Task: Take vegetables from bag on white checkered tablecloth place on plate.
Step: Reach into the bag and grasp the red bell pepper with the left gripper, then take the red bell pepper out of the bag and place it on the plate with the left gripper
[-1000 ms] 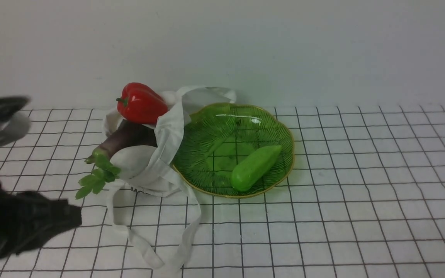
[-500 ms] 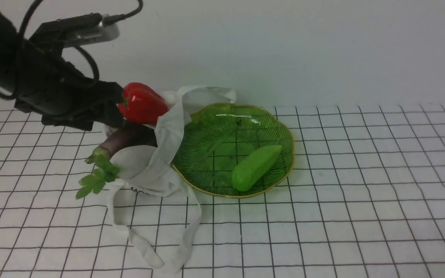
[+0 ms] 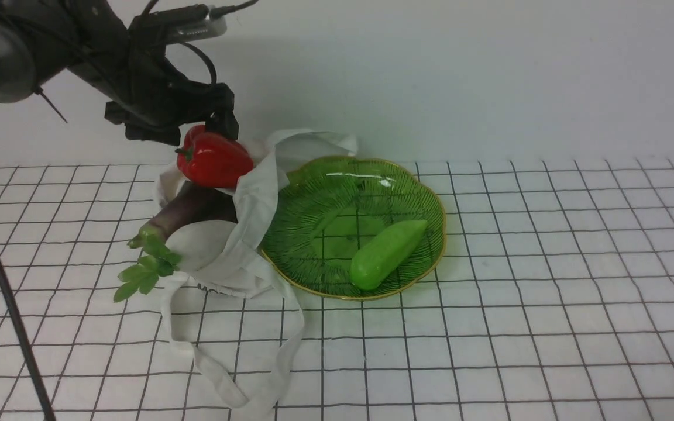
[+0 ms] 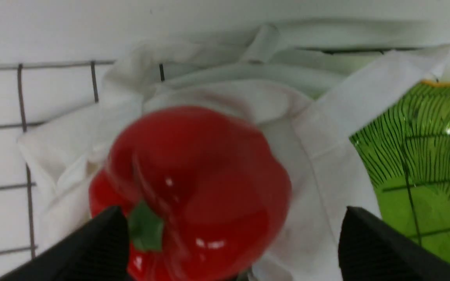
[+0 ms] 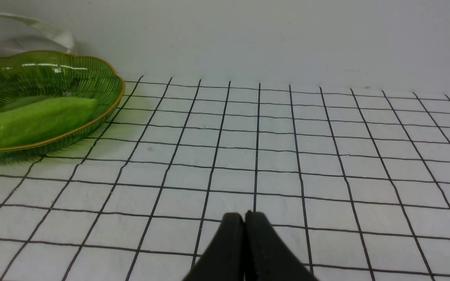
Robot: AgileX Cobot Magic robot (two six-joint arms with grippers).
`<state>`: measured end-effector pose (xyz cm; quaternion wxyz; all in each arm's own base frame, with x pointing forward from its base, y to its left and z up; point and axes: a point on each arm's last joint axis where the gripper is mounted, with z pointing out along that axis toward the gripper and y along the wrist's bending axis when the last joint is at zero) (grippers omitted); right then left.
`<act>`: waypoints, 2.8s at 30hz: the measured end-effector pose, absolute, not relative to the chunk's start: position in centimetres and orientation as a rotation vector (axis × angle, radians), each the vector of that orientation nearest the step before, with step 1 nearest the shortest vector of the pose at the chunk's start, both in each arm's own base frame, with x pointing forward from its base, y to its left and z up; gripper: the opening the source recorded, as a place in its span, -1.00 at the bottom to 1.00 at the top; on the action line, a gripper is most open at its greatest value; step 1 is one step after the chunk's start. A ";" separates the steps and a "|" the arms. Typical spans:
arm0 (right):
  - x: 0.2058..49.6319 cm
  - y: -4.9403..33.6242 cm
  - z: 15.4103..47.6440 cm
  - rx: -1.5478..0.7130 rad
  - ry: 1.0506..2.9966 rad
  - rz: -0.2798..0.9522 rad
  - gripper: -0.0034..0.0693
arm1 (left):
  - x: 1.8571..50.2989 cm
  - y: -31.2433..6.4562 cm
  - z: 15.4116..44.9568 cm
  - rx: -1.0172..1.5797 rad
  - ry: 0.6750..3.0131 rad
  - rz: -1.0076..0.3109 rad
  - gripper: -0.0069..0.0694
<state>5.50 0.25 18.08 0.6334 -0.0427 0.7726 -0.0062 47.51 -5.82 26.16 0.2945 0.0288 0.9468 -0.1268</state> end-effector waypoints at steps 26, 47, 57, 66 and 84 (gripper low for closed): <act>5.5 0.3 18.1 -0.098 1.767 -0.014 -0.95 | 49.8 -5.5 22.2 0.166 2.494 -0.217 0.47; 5.5 0.3 18.1 -0.098 1.767 -0.014 -0.95 | 47.9 -5.4 25.7 0.210 2.520 -0.214 0.45; 5.5 0.3 18.1 -0.098 1.767 -0.014 -0.95 | 46.2 -5.5 29.3 0.217 2.499 -0.247 0.44; 5.5 0.3 18.1 -0.098 1.767 -0.014 -0.95 | 43.5 -11.0 33.6 0.270 2.401 -0.504 0.44; 5.5 0.3 18.1 -0.098 1.767 -0.014 -0.95 | 43.8 -24.4 23.9 0.503 2.415 -0.565 0.43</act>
